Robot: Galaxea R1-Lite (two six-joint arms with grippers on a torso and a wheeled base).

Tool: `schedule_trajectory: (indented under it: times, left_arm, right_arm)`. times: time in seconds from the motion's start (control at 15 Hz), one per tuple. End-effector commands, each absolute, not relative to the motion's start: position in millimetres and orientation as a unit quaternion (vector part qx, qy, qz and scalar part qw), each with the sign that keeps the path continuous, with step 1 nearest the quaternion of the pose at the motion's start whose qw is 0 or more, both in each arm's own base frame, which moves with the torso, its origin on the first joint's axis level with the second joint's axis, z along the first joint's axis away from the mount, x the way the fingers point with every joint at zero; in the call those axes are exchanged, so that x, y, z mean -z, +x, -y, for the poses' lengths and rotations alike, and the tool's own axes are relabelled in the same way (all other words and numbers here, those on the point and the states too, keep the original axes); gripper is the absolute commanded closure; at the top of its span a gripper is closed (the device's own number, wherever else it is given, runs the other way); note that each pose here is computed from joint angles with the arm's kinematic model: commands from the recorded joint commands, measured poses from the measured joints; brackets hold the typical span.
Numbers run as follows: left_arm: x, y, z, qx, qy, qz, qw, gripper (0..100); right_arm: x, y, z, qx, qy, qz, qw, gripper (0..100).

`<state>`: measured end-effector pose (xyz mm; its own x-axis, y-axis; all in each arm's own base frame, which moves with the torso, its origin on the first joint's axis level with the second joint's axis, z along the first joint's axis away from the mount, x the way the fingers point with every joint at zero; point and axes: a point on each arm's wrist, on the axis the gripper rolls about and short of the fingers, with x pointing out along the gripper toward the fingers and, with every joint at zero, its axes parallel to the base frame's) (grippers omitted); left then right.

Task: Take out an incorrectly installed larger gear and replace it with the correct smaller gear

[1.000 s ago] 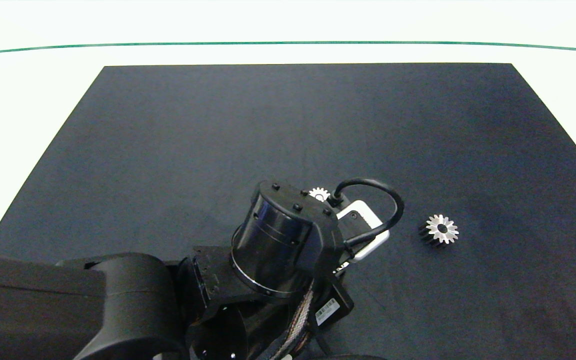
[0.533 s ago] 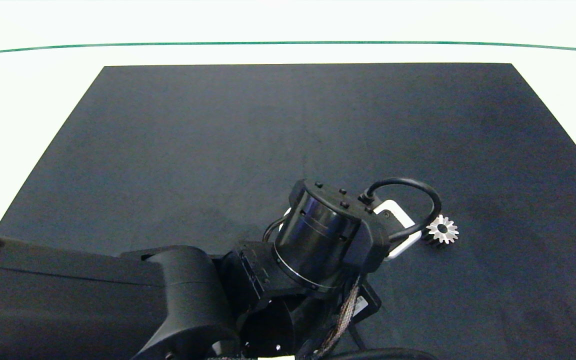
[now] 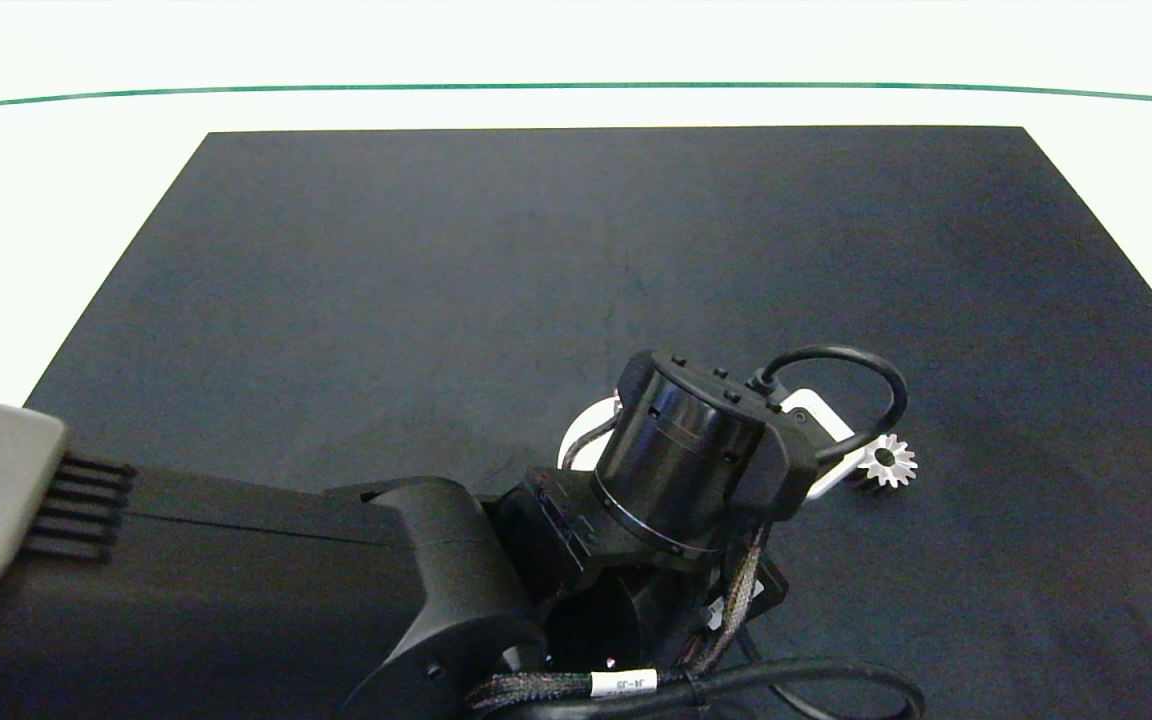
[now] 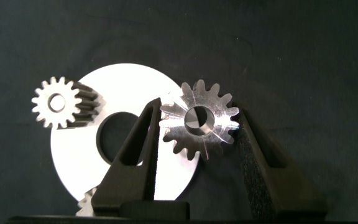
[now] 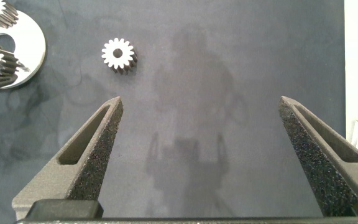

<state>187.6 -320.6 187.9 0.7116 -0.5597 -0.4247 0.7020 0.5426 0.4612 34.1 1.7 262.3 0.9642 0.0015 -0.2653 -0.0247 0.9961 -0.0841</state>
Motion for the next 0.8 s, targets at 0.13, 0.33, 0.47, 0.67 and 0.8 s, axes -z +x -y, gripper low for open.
schedule_trajectory:
  times: [0.13, 0.33, 0.47, 0.67, 0.8]
  left_arm:
    - [-181, 190, 325, 0.361, 0.317, -0.119, 0.869, 81]
    - [-179, 195, 328, 0.359, 0.318, -0.12, 0.869, 81]
    - [-176, 201, 327, 0.353, 0.319, -0.124, 0.871, 81]
    - [-173, 206, 325, 0.347, 0.323, -0.127, 0.871, 81]
    - [-174, 209, 324, 0.344, 0.324, -0.128, 0.872, 81]
  right_arm:
    - [-261, 33, -2, -0.007, -0.044, -0.137, 0.99, 0]
    - [-261, 33, -2, -0.007, -0.044, -0.137, 0.99, 0]
    - [-261, 33, -2, -0.008, -0.044, -0.137, 0.99, 0]
    - [-261, 33, -2, -0.008, -0.044, -0.136, 0.99, 0]
    - [-260, 33, -2, -0.008, -0.044, -0.138, 0.989, 0]
